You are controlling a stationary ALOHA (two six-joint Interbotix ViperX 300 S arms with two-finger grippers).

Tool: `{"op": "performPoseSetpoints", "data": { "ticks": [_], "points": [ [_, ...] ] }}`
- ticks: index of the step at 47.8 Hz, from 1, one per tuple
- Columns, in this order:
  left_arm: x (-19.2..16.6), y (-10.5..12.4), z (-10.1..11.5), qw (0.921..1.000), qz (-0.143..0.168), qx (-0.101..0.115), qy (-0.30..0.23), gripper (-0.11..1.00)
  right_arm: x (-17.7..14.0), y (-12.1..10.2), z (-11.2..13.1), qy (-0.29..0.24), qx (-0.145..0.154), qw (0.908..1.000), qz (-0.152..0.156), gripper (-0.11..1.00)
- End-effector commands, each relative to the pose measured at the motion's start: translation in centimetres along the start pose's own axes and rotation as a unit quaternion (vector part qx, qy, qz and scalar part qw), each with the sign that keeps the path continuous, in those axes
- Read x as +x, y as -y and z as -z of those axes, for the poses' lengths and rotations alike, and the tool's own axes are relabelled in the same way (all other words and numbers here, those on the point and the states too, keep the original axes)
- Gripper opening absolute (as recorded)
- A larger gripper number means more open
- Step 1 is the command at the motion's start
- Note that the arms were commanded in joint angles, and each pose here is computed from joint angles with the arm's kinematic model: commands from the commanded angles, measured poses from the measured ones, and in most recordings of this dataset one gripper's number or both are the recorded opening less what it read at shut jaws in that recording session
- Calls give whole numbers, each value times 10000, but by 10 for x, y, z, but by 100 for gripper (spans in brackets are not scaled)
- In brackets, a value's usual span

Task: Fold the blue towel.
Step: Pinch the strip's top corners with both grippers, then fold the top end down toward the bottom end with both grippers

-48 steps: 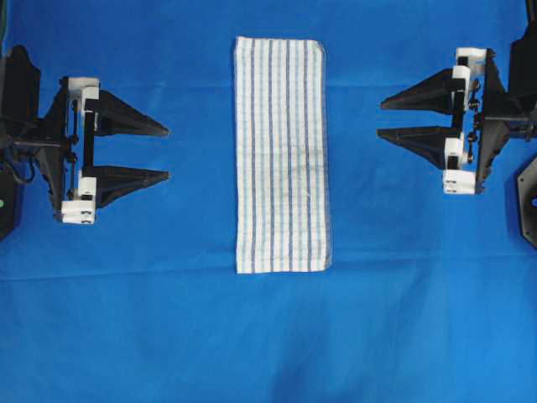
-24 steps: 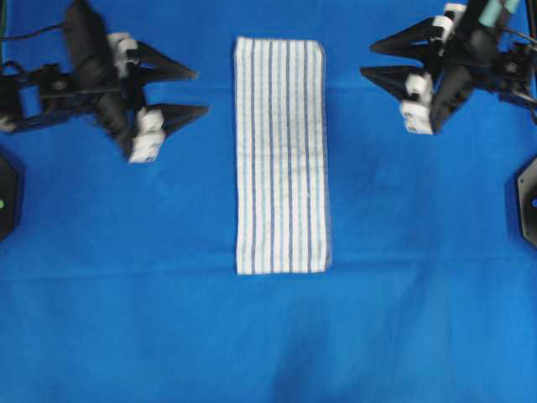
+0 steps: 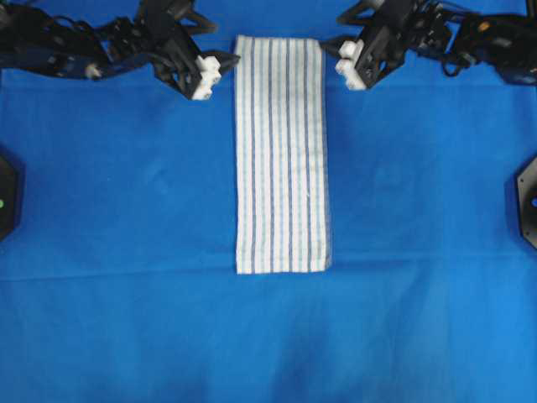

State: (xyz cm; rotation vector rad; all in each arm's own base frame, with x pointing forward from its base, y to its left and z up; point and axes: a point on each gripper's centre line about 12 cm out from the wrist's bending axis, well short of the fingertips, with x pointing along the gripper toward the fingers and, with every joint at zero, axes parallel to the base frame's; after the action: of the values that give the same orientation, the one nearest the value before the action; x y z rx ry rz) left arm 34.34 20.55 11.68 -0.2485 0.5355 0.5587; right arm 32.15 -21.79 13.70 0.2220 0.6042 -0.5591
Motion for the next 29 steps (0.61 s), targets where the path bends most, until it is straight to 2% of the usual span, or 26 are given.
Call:
{"op": "performPoseSetpoints", "data": {
  "ticks": [1,16,29],
  "points": [
    [10,-6,-11,9999,-53,-23,151,85,9,7,-7,86,30,9999,59,65],
    [45,-15,1,9998,-152,-81,-47,85,40,10,10,-110,50,9999,46,65],
    [54,-16,10,9997,-160,-52,-170,80,50,12,16,-202,59,9998,50,64]
  ]
}}
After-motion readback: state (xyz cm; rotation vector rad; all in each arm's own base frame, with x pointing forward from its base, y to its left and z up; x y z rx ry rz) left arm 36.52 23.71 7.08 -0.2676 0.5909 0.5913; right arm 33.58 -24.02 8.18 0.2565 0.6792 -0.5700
